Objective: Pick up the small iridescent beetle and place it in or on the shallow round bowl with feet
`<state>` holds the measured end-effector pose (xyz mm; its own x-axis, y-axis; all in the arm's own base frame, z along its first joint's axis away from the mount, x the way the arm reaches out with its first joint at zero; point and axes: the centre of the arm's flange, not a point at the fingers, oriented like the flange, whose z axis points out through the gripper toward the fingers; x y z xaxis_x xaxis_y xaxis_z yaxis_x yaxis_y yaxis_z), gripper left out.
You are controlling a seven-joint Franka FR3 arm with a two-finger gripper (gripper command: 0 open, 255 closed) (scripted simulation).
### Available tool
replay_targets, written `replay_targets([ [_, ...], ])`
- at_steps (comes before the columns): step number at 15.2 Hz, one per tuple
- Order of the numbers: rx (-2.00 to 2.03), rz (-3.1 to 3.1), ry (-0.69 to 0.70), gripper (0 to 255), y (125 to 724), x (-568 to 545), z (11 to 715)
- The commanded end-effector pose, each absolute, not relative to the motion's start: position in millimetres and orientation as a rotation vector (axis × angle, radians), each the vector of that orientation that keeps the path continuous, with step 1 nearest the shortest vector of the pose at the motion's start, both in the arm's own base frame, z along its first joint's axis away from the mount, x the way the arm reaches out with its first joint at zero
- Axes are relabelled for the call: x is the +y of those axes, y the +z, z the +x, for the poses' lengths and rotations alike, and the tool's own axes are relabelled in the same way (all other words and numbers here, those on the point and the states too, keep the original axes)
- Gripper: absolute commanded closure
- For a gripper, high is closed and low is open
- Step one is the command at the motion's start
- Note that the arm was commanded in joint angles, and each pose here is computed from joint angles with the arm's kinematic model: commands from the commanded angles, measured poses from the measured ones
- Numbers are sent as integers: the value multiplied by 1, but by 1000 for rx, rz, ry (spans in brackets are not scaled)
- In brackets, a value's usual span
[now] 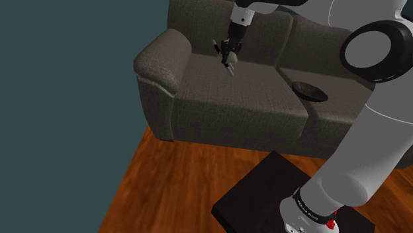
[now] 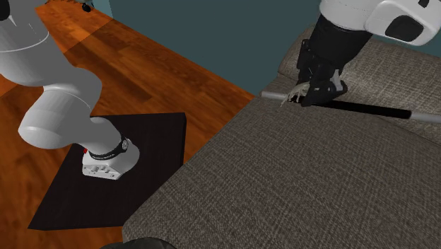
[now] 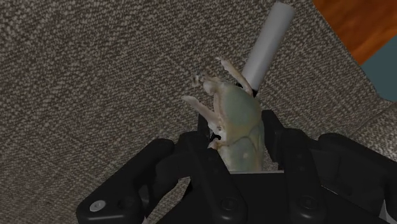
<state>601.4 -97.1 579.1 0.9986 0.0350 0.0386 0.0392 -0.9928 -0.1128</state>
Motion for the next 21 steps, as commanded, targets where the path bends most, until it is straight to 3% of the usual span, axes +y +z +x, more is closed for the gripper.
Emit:
replay_targets([
  [1,-56,-3027,-55,255,590,-97,601],
  [21,-56,-3027,-55,255,588,-279,429],
])
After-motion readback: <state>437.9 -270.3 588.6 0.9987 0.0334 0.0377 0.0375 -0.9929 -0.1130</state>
